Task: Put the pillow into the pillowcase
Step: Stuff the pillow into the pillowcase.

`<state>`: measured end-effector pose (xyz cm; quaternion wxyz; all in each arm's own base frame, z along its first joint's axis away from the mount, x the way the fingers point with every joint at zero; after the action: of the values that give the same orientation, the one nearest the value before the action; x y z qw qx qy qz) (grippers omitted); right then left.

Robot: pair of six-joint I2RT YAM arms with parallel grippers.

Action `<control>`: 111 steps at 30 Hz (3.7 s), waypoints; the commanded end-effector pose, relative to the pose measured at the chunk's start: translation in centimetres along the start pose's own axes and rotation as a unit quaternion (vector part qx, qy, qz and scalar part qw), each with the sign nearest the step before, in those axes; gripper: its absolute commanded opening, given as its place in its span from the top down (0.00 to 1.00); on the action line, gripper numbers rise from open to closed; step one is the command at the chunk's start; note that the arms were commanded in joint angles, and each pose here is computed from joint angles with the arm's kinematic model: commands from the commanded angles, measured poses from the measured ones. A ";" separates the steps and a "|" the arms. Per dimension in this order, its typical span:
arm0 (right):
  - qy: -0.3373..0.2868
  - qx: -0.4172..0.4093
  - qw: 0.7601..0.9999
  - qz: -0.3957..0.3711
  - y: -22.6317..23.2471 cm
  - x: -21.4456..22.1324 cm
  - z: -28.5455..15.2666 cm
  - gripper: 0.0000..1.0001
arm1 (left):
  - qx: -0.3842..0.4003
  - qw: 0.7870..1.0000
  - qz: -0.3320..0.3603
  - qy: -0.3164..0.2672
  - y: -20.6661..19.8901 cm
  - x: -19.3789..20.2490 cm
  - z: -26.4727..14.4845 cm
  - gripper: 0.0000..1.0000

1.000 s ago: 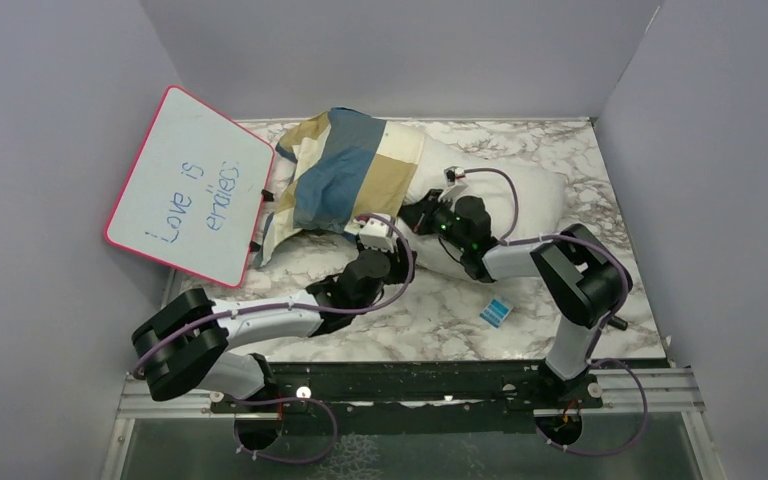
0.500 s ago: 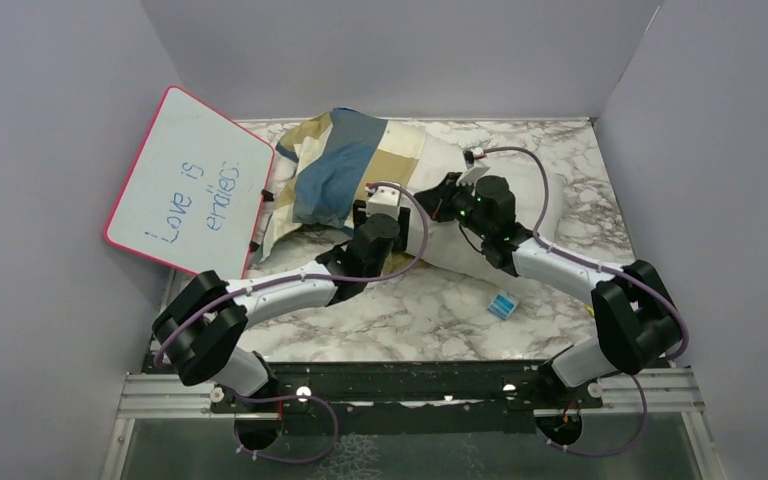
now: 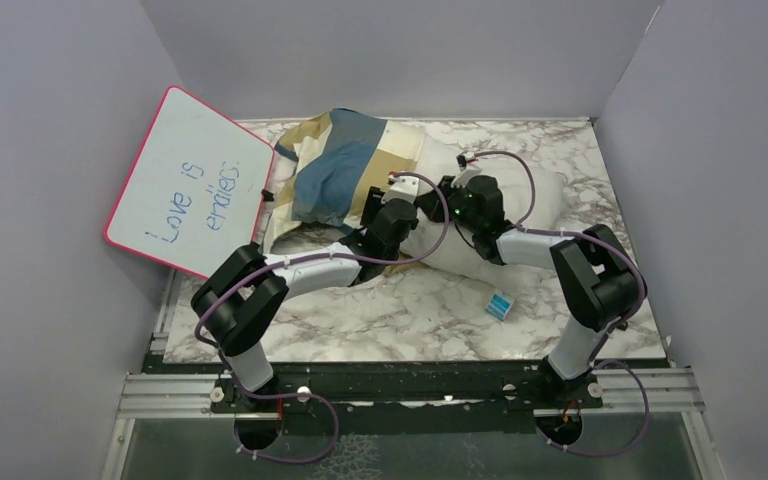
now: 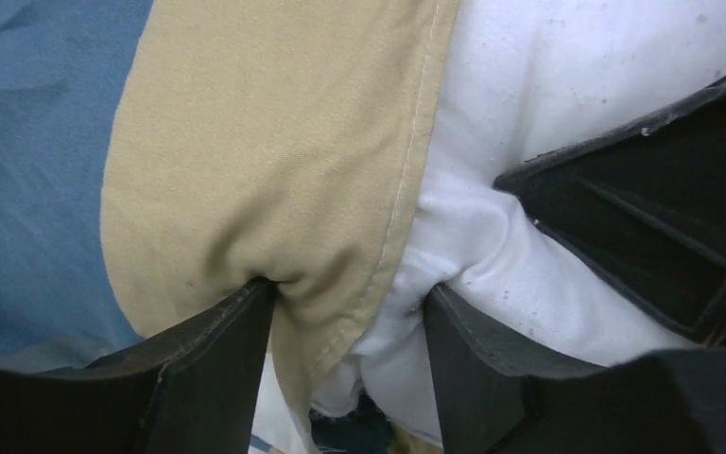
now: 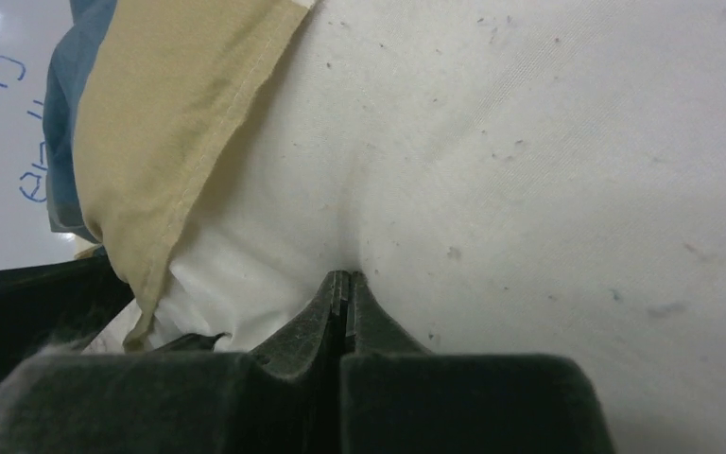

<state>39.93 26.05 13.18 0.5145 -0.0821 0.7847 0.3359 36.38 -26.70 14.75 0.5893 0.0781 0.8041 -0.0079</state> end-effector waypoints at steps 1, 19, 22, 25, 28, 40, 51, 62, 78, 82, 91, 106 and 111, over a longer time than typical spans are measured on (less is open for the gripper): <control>0.083 0.011 0.996 0.029 -1.8 6.7 -0.6 1.00 | -0.036 0.999 0.020 -0.019 1.1 -1.3 1.0 0.47; 0.072 0.005 0.997 0.036 -1.5 6.3 -0.6 1.00 | 0.027 0.999 0.024 -0.036 -0.2 -3.6 -2.2 0.85; 0.070 0.002 0.997 0.036 -1.4 6.2 -0.6 1.00 | 0.025 0.999 0.027 -0.031 0.1 -2.9 -2.3 0.91; 0.070 0.000 0.997 0.037 -1.3 6.1 -0.7 1.00 | 0.009 0.999 0.035 -0.017 0.8 -2.5 -2.5 0.83; 0.068 0.001 0.997 0.037 -1.3 6.0 -0.7 1.00 | 0.004 1.000 0.028 -0.008 1.2 -2.0 -2.9 0.63; 0.065 -0.002 0.997 0.038 -1.1 5.8 -0.8 1.00 | -0.008 0.999 0.039 0.026 1.9 0.2 -2.0 0.47; 0.066 -0.001 0.997 0.037 -1.2 5.9 -0.7 1.00 | 0.017 0.995 0.037 0.088 2.4 3.8 -3.6 0.41; 0.069 0.002 0.997 0.034 -1.3 6.0 -0.8 1.00 | 0.049 0.996 -0.013 0.071 2.9 3.0 -5.6 0.39; 0.074 0.000 0.997 0.022 -1.1 5.4 -0.5 1.00 | 0.033 0.997 0.013 0.074 2.6 4.0 -2.9 0.40; 0.076 0.000 0.997 0.022 -1.1 5.4 -0.4 1.00 | 0.015 0.996 0.032 0.077 3.1 4.2 -2.3 0.46; 0.082 -0.013 0.996 0.034 -1.0 6.2 0.0 1.00 | 0.052 0.995 0.045 0.068 1.9 2.8 -2.9 0.99; 0.052 -0.002 0.996 0.069 -1.4 6.1 0.5 1.00 | 0.197 0.974 -0.064 0.092 -4.0 7.5 -6.4 1.00; 0.050 -0.002 0.996 0.074 -1.4 6.2 0.2 1.00 | 0.260 0.960 -0.074 0.076 -6.2 6.6 -7.5 1.00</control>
<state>39.84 27.11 13.09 0.5168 -0.0588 0.7573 0.3949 29.21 -26.54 9.41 0.5053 0.1233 0.8437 -0.1326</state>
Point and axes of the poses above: each gripper's point midway between its finger pads, its own z axis out along the fingers, its own y axis along the line the jaws close on, x = y × z, the point moved 2 cm from there along -z, back along the fingers, and after that the axes turned 6 degrees about -z, right-handed, at the moved point
